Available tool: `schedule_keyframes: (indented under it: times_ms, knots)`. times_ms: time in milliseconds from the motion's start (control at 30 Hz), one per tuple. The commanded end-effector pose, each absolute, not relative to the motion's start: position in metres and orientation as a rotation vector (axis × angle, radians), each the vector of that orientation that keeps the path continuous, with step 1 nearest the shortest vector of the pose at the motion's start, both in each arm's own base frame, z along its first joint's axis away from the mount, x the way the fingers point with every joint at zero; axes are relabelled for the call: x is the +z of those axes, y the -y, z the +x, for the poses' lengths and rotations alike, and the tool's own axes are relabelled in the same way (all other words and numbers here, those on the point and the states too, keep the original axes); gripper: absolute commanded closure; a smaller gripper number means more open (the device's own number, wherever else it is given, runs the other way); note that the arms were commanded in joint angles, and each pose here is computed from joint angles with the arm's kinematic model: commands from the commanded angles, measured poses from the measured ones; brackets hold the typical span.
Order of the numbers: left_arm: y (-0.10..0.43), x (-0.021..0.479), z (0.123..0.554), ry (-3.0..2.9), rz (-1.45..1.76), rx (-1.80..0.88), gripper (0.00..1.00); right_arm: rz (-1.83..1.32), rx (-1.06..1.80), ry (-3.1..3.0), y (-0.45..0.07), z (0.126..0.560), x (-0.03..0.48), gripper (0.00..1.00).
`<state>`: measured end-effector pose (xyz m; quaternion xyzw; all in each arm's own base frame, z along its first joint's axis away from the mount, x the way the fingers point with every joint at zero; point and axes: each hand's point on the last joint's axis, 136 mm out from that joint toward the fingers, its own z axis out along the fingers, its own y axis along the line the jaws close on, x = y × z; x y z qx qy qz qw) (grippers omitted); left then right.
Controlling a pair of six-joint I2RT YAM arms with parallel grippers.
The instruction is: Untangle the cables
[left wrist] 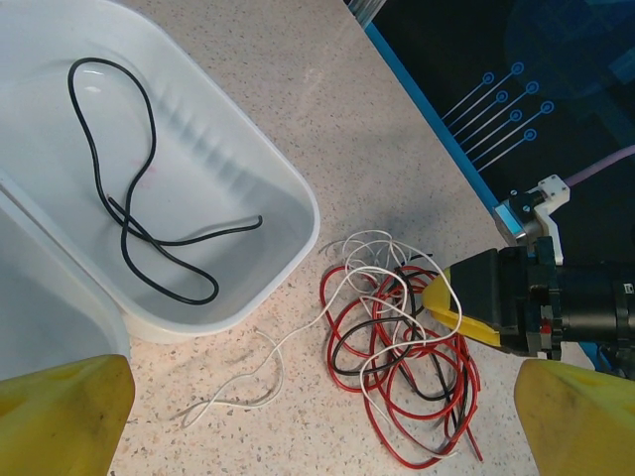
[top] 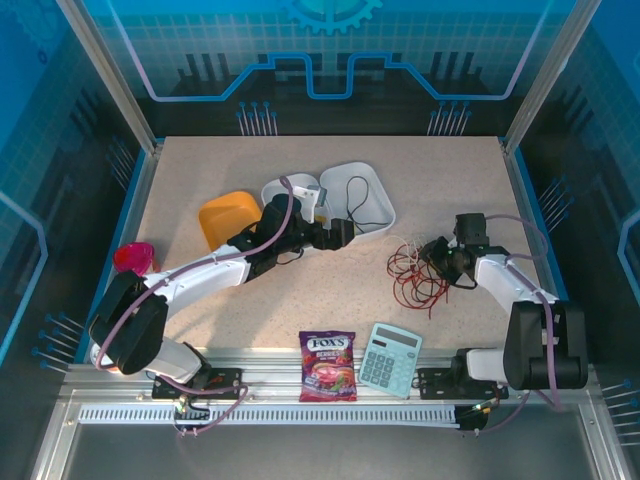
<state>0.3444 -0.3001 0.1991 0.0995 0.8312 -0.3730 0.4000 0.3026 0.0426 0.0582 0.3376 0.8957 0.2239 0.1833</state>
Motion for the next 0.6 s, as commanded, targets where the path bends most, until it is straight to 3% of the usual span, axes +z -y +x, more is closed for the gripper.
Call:
schedule_keyframes:
  times_ms: [0,267,567]
  knots:
    - [0.31,0.211,0.346,-2.075,0.282,-0.979,0.01,1.006,0.667,-2.489,-0.039,0.306,0.055,0.68]
    - [0.312,0.212,0.347,-2.076,0.284,-0.982,0.01,1.025,0.713,-2.436,-0.038,0.304,0.062,0.97]
    - [0.315,0.209,0.346,-2.081,0.296,-0.987,0.01,0.967,0.752,-2.371,-0.041,0.293,0.107,1.0]
